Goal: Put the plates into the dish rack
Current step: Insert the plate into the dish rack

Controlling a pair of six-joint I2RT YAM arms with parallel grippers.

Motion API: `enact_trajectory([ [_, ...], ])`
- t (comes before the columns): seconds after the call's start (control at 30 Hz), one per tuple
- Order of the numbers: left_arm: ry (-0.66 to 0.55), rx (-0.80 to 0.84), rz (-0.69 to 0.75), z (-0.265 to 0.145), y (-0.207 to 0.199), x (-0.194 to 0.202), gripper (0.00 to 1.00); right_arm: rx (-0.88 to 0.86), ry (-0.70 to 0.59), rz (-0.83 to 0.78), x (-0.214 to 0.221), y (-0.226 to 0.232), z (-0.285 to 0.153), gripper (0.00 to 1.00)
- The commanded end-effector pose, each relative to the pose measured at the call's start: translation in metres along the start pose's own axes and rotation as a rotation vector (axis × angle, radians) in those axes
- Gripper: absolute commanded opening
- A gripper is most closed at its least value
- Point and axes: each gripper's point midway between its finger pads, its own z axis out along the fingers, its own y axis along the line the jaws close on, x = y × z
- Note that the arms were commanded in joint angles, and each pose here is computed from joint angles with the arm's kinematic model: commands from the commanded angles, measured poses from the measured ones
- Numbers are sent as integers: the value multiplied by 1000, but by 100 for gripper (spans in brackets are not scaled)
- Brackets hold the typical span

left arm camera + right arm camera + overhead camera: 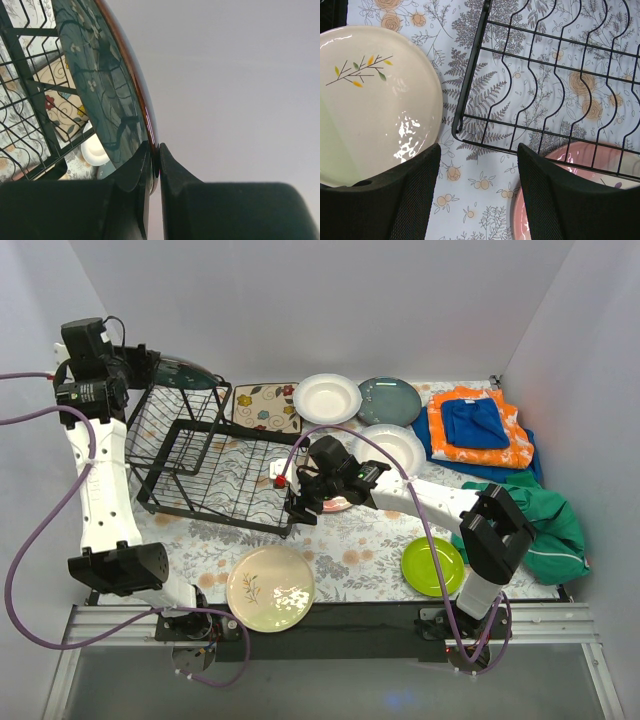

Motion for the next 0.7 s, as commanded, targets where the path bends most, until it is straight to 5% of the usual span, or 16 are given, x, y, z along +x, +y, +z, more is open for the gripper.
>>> enact_trajectory([
  [0.0,3,241,-376,-57,-71,-17,0,-3,-23,-4,-5,-2,2,68],
  [0.67,25,230,-380,-48,-65,-15,0,0,-21,-6,-4,-2,2,68],
])
